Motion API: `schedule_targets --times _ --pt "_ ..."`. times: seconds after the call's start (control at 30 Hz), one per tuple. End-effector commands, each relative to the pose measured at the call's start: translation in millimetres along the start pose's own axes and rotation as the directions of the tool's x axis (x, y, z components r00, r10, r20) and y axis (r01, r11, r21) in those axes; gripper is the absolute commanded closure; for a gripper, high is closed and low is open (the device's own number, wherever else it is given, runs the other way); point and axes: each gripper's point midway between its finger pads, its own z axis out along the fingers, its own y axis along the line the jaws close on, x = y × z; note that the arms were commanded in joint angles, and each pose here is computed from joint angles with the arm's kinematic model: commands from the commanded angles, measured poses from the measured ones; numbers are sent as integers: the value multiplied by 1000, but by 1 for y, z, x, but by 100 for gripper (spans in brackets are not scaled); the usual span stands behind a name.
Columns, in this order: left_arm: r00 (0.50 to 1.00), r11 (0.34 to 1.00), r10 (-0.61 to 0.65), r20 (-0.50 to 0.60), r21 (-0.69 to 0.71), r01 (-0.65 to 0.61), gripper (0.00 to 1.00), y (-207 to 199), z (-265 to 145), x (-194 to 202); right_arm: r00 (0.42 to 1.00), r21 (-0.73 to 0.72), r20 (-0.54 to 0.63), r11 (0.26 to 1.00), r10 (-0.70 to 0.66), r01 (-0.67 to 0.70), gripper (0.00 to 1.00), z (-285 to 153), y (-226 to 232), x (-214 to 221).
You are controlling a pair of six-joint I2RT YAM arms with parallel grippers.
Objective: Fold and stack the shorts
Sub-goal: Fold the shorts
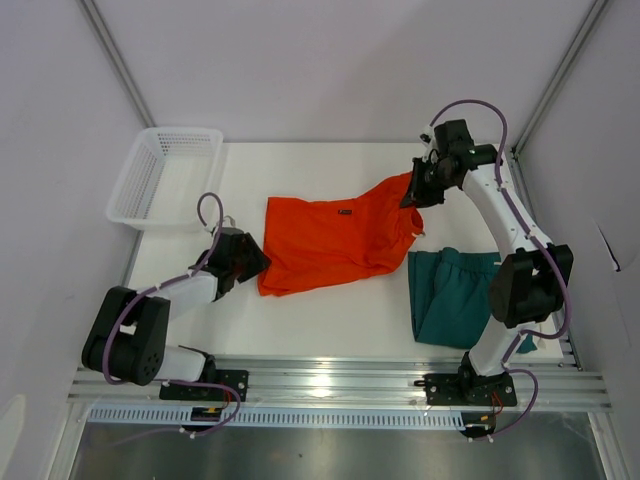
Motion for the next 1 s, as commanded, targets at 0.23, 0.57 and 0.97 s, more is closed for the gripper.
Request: schedule_targets --times 0.23,0.57,0.97 --pt "997 999 -36 72 39 34 44 -8 -1 -21 997 22 15 997 -72 71 100 -11 15 -2" --pt "999 994 -31 15 109 29 48 -22 11 -6 991 3 26 992 -128 128 100 -10 57 -2" --pt "998 998 33 -51 47 -30 76 -13 21 48 989 -67 38 988 -140 142 100 6 114 2"
